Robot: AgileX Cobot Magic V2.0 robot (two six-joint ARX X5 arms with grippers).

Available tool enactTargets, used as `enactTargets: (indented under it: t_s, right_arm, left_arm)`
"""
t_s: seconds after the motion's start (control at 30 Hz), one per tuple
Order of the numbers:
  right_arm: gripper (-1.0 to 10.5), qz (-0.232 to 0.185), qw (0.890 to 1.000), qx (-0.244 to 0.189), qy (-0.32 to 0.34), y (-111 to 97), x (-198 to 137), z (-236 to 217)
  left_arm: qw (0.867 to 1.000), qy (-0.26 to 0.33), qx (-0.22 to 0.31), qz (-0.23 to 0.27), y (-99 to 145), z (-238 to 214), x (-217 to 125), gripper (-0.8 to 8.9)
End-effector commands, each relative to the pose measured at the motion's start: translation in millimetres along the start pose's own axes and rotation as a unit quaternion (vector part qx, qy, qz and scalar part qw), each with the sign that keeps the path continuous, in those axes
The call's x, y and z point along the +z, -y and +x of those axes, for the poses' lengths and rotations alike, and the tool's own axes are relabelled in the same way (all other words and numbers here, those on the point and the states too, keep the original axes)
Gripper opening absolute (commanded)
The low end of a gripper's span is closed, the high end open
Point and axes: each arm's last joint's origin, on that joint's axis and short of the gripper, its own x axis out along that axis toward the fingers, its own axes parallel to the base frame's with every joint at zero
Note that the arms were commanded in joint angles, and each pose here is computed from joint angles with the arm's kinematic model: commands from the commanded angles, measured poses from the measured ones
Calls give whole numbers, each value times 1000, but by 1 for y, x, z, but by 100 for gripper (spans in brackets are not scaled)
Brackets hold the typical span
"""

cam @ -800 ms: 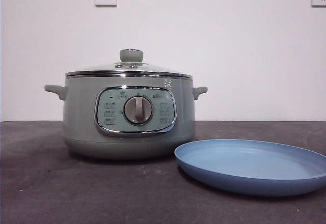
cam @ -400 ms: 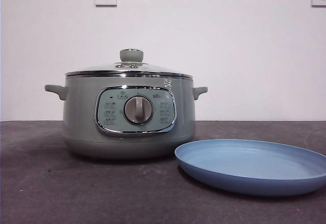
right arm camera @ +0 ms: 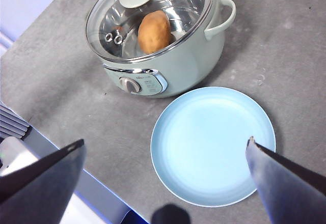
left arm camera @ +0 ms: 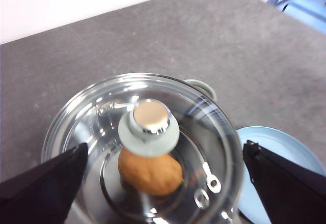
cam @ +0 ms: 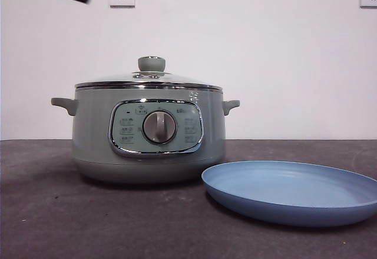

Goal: Take the potato out from the steamer,put the potato on the plate,close the lid

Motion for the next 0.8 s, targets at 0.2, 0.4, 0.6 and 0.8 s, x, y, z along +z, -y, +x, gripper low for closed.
enactTargets:
  t_s: [0.2, 0.4, 0.6, 0.8]
  right_arm:
    - [661, 1, 1000, 1, 2, 0, 1, 0]
    - [661, 8, 1000, 1, 2, 0, 1, 0]
    - [660, 8, 1000, 1, 2, 0, 1, 0]
    - [660, 8, 1000, 0, 2, 0, 1, 0]
  left_arm:
    - [998, -29, 14, 55, 2, 65, 8, 714]
    - [997, -42, 26, 58, -3, 99, 0, 714]
    - [996, -61, 27, 53, -8, 119, -11, 714]
    - [996, -72, 23, 50, -7, 126, -16, 588]
